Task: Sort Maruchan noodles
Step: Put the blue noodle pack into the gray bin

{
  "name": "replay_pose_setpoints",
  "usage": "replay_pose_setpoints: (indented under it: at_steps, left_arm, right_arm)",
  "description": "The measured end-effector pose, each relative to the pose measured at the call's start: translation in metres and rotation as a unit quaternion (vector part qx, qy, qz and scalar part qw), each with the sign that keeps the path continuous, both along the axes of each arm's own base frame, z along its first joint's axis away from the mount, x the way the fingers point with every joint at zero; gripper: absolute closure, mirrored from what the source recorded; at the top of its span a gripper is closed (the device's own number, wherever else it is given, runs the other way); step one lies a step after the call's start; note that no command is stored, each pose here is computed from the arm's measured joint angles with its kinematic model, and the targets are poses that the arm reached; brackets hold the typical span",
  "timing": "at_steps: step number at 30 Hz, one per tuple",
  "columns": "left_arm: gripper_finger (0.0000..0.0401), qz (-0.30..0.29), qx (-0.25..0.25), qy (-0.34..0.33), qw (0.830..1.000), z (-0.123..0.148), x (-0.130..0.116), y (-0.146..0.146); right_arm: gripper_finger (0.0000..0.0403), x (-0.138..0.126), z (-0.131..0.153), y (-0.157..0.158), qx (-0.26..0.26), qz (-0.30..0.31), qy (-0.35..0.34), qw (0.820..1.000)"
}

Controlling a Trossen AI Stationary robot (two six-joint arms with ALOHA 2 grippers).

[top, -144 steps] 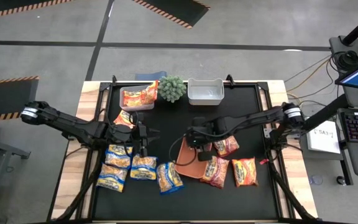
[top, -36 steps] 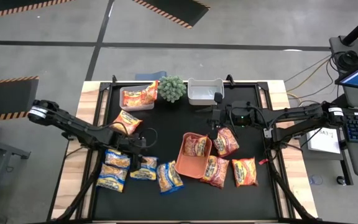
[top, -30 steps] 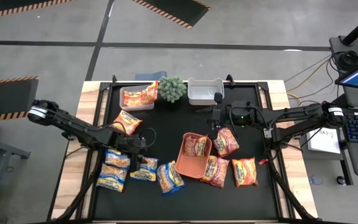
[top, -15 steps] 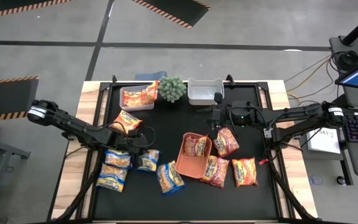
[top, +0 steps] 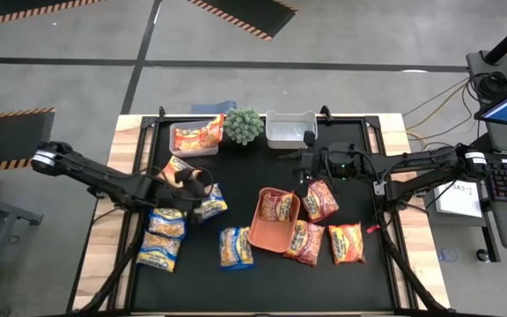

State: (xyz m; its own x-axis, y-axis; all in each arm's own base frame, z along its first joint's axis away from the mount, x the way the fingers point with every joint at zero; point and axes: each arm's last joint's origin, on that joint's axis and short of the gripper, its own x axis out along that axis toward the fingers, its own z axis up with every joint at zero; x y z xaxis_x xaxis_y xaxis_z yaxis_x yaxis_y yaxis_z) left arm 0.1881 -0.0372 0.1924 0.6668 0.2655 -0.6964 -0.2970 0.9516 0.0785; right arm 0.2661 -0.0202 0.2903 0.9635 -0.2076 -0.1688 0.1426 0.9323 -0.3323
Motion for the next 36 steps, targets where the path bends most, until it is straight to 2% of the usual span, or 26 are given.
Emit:
replay_pose_setpoints:
  at_steps: [2, 4, 7, 10, 12, 17, 19, 21, 25, 31, 34, 36]
  left_arm:
    - [0.0401, -0.055, -0.052, 0.02, 0.997, -0.001, -0.002, -0.004]
    - [0.0401, -0.085, -0.097, 0.047, 0.991, -0.007, -0.006, -0.006]
    - [0.0401, -0.058, -0.122, 0.092, 0.987, -0.023, -0.015, -0.005]
    - [0.0401, -0.03, -0.109, 0.117, 0.987, -0.041, -0.023, -0.001]
    - [0.0401, -0.011, -0.088, 0.111, 0.99, -0.05, -0.025, 0.001]
    - [0.0401, 0.052, -0.021, 0.022, 0.998, -0.054, -0.015, 0.006]
    - [0.0401, 0.086, 0.007, -0.019, 0.996, -0.051, -0.01, 0.009]
    - [0.0401, 0.098, 0.023, -0.031, 0.994, -0.047, -0.008, 0.01]
    - [0.0401, 0.072, 0.026, -0.041, 0.996, -0.036, -0.002, 0.008]
    - [0.0401, -0.069, -0.041, -0.011, 0.997, -0.032, 0.0, -0.001]
    - [0.0401, -0.059, -0.038, 0.003, 0.998, -0.039, -0.002, 0.0]
    - [0.0401, -0.045, -0.029, 0.011, 0.999, -0.043, -0.004, 0.001]
  right_arm:
    - [0.032, 0.0, 0.001, 0.0, 0.015, -0.003, -0.007, 1.0]
    - [0.0322, 0.0, 0.001, 0.0, 0.034, -0.006, -0.012, 0.999]
    - [0.033, 0.001, 0.005, 0.0, 0.069, -0.015, -0.025, 0.997]
    - [0.0338, 0.003, 0.008, 0.0, 0.097, -0.02, -0.035, 0.995]
    - [0.0343, 0.006, 0.007, -0.001, 0.107, -0.022, -0.034, 0.993]
    - [0.0353, 0.019, -0.004, -0.001, 0.131, -0.029, -0.015, 0.991]
    - [0.0355, 0.026, -0.012, -0.002, 0.145, -0.034, -0.002, 0.989]
    - [0.0356, 0.036, -0.018, -0.002, 0.164, -0.04, 0.007, 0.986]
    - [0.0356, 0.059, -0.024, -0.007, 0.224, -0.062, 0.029, 0.972]
    - [0.0355, 0.096, -0.03, -0.019, 0.279, -0.116, 0.108, 0.947]
    - [0.0351, 0.113, -0.032, -0.024, 0.298, -0.129, 0.133, 0.936]
    - [0.034, 0.126, -0.034, -0.027, 0.32, -0.114, 0.142, 0.93]
